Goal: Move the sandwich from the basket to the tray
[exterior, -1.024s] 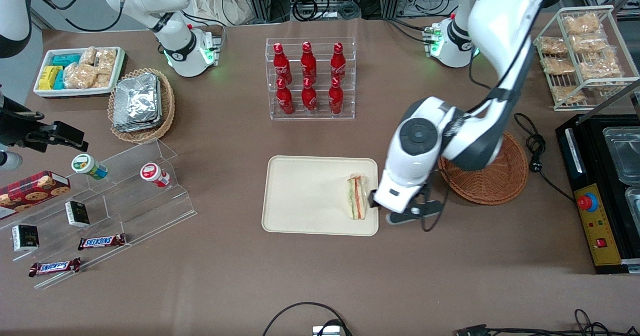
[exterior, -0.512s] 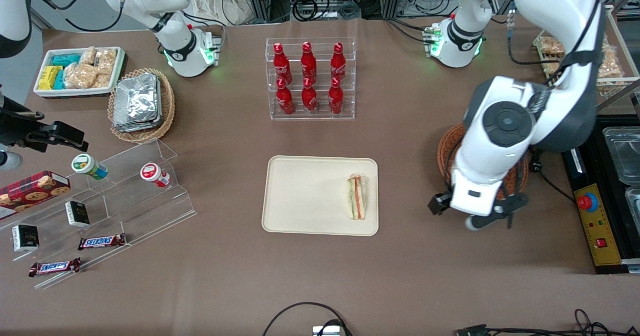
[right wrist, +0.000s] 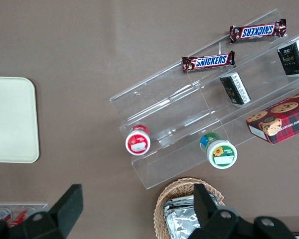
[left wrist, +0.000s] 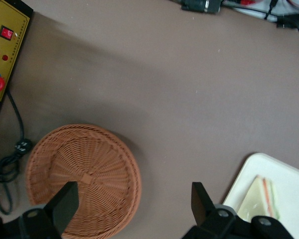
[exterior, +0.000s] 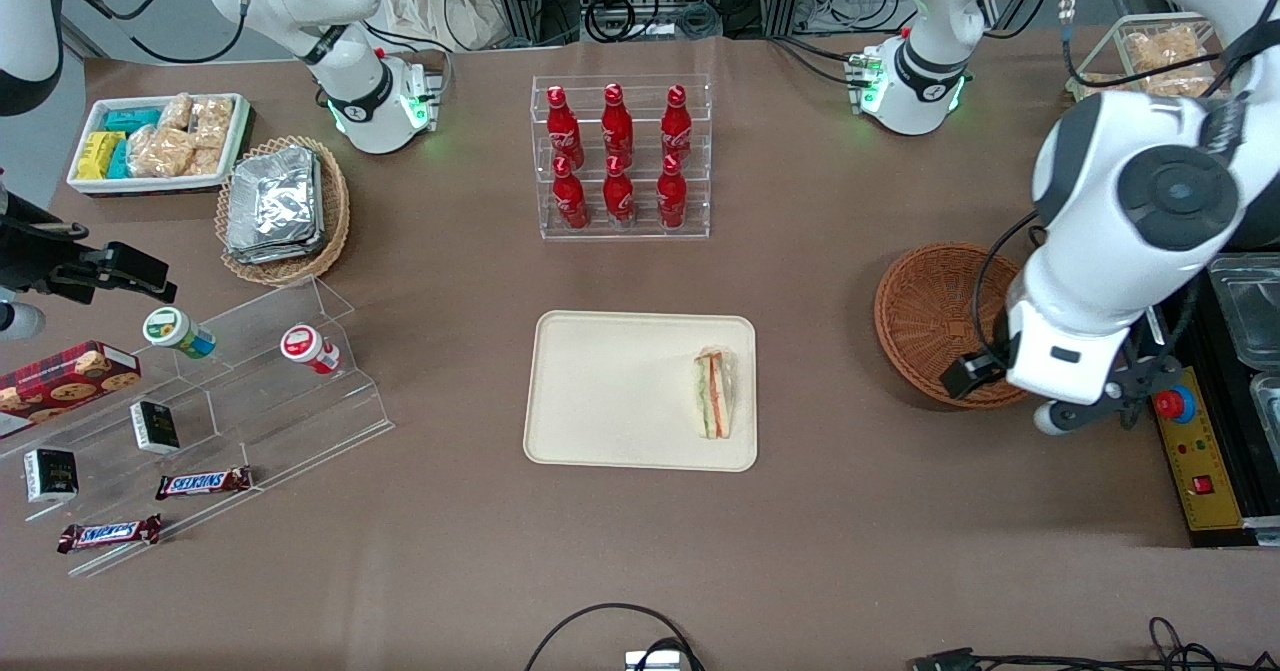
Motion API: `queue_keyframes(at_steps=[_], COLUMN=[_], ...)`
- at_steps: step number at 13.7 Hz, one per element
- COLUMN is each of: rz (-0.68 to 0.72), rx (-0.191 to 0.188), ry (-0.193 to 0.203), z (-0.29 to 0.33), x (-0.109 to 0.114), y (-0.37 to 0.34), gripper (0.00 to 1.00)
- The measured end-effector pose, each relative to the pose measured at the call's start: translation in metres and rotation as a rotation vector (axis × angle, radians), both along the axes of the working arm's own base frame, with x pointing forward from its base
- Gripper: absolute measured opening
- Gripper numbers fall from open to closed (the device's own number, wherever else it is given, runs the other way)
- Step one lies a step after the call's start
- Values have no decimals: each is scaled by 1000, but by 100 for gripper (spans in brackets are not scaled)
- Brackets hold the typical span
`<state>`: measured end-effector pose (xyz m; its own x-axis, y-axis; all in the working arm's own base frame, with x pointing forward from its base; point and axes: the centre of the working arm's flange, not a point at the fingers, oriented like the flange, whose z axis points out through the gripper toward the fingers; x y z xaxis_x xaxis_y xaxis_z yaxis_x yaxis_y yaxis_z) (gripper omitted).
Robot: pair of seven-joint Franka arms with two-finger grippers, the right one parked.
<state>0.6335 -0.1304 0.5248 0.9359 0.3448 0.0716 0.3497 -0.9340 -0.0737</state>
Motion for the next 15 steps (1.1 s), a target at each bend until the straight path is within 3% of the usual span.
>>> queue_keyframes(at_steps=[3,10,15], rz=[-42,-164,-214], rx=[-47,-48,-95], ry=[15,69,53], z=[32,75,117], x=[-11,-65,-104], y=[44,100,105], gripper=[100,100,100])
